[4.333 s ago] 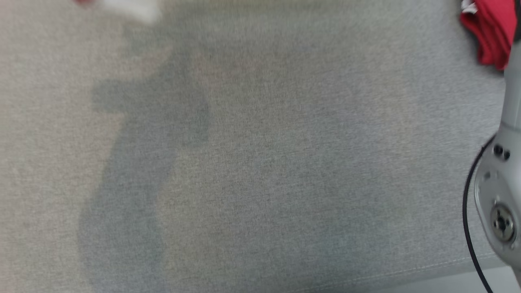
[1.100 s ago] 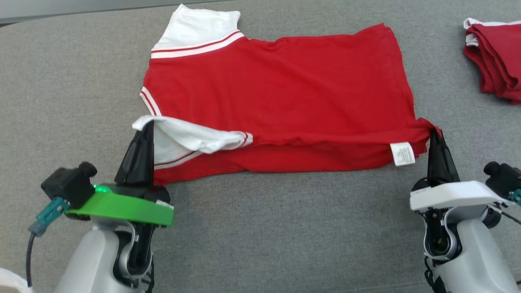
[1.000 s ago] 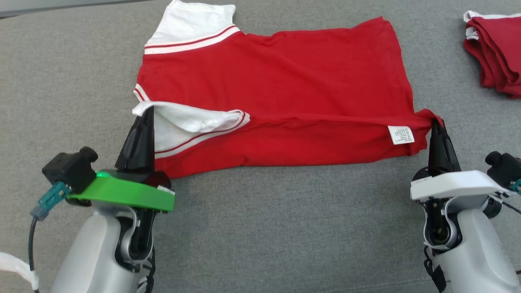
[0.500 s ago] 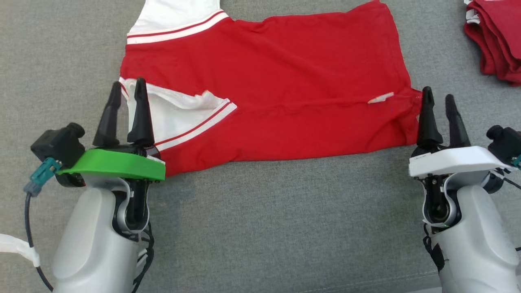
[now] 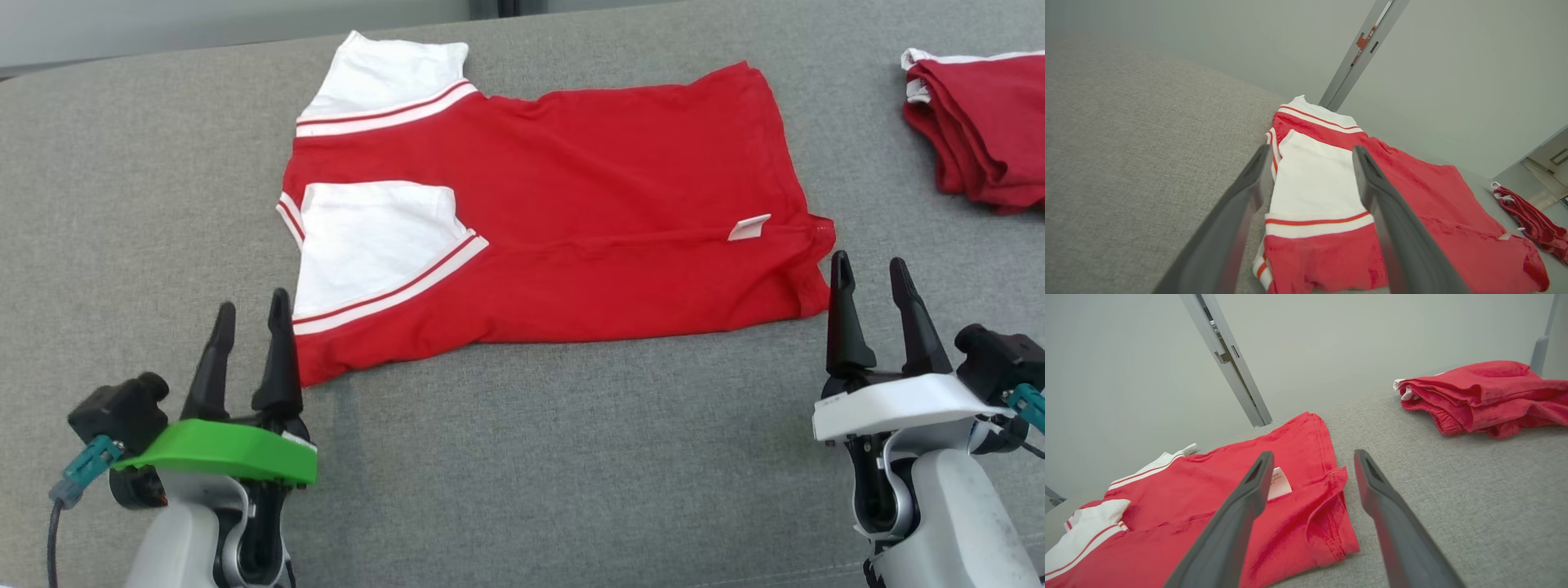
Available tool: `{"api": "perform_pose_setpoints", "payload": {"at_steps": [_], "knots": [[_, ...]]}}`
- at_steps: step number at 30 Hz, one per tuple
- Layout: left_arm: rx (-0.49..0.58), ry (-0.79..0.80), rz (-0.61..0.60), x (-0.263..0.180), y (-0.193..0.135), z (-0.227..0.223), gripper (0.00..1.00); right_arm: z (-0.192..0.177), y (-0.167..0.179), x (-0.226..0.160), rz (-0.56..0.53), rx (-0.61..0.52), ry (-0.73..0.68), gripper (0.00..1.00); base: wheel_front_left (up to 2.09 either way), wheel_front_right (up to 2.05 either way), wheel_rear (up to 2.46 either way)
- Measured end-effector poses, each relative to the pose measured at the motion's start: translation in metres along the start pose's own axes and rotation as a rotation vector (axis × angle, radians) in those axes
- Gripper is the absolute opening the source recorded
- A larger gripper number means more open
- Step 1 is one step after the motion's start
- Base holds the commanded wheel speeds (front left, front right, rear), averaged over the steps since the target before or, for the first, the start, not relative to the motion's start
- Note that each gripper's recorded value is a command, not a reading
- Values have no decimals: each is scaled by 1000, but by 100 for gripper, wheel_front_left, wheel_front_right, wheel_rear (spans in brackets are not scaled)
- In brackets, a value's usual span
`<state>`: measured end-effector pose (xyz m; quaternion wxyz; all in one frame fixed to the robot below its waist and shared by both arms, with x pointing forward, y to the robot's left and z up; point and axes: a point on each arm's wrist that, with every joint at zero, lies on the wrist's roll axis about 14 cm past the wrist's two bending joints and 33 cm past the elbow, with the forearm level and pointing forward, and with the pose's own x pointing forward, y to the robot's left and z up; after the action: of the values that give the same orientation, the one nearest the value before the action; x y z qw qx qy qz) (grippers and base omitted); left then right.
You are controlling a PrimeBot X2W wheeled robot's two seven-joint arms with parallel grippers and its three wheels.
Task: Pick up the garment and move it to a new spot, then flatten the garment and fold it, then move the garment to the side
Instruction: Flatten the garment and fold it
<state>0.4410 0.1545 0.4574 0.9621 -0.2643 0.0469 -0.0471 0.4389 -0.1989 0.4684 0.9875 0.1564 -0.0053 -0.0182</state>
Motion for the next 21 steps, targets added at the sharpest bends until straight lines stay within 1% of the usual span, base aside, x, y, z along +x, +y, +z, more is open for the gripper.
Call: {"api": "perform_pose_setpoints", "payload": {"at_steps": [4, 10, 13, 18, 19, 20, 21], "knots": [[-12, 132, 34, -18, 6, -22, 100, 0, 9, -7, 27, -3, 6, 100, 0, 0, 0], [-59, 257, 122, -27, 21, -47, 100, -7, 24, -9, 71, -12, 31, 100, 0, 0, 0], [-81, 319, 151, -28, 25, -63, 100, -15, 23, -10, 72, -28, 60, 100, 0, 0, 0], [-109, 348, 155, -20, 23, -75, 100, -29, 10, -11, 40, -57, 110, 100, 0, 0, 0], [-116, 351, 152, -19, 22, -78, 89, -32, 7, -11, 32, -61, 121, 100, 0, 0, 0], [-127, 353, 151, -17, 22, -79, 76, -35, 4, -10, 26, -65, 130, 100, 0, 0, 0], [-130, 352, 149, -15, 21, -80, 47, -37, 2, -10, 20, -68, 136, 100, 0, 0, 0]]}}
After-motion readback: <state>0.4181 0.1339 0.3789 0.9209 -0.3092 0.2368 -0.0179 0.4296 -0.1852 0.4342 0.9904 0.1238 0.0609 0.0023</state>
